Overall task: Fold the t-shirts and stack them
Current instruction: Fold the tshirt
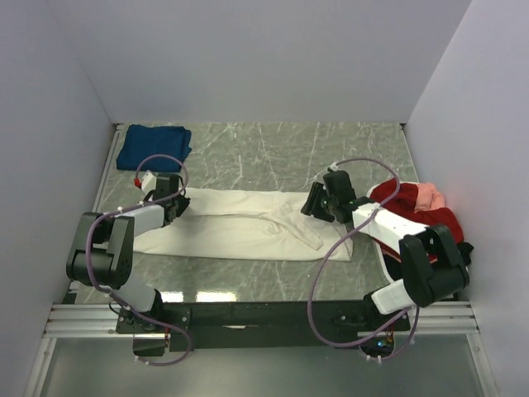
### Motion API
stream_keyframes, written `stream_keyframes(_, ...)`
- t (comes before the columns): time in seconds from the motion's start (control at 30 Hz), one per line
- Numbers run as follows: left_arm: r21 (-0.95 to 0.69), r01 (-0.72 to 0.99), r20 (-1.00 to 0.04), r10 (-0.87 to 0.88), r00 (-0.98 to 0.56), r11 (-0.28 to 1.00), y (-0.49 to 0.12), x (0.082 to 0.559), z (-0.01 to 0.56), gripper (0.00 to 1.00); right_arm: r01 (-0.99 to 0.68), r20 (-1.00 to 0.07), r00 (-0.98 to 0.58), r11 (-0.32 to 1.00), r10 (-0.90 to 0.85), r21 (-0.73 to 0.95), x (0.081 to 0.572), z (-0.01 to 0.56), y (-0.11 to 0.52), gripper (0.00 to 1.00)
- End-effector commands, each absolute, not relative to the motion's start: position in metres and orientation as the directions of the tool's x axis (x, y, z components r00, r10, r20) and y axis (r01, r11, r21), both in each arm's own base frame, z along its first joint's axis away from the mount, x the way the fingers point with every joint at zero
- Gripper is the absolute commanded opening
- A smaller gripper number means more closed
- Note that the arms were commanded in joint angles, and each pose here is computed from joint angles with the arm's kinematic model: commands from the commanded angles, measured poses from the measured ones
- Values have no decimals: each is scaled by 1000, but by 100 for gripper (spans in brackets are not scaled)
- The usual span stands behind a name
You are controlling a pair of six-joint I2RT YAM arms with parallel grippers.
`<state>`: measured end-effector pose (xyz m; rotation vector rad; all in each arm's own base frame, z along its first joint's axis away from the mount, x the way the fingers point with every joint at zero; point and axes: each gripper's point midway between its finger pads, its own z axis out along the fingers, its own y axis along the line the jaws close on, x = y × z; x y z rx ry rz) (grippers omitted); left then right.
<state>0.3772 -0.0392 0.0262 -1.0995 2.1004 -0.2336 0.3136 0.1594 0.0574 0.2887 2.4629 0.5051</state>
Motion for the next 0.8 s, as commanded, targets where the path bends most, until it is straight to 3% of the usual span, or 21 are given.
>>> stream_keyframes(0.0,-489,-589,-546,-752,-369,643,-43,376,35,22,1,-597,-743,892,303,451,350,83,182,57)
stream_keyframes(0.5,-520,-525,-556,-734,-390,674,-52,382,48,20,-69,-593,-781,915,198,397,367,52,231,62)
stream_keyframes(0.6,-528,-516,-558,-734,-388,674,-53,383,51,20,-81,-592,-784,915,186,395,362,51,235,54)
stream_keyframes(0.7,-529,-513,-561,-732,-387,676,-53,384,55,20,-99,-594,-785,911,176,400,353,57,239,26)
stream_keyframes(0.77,-531,-509,-566,-730,-382,678,-52,385,58,20,-118,-606,-778,907,168,404,345,67,245,18)
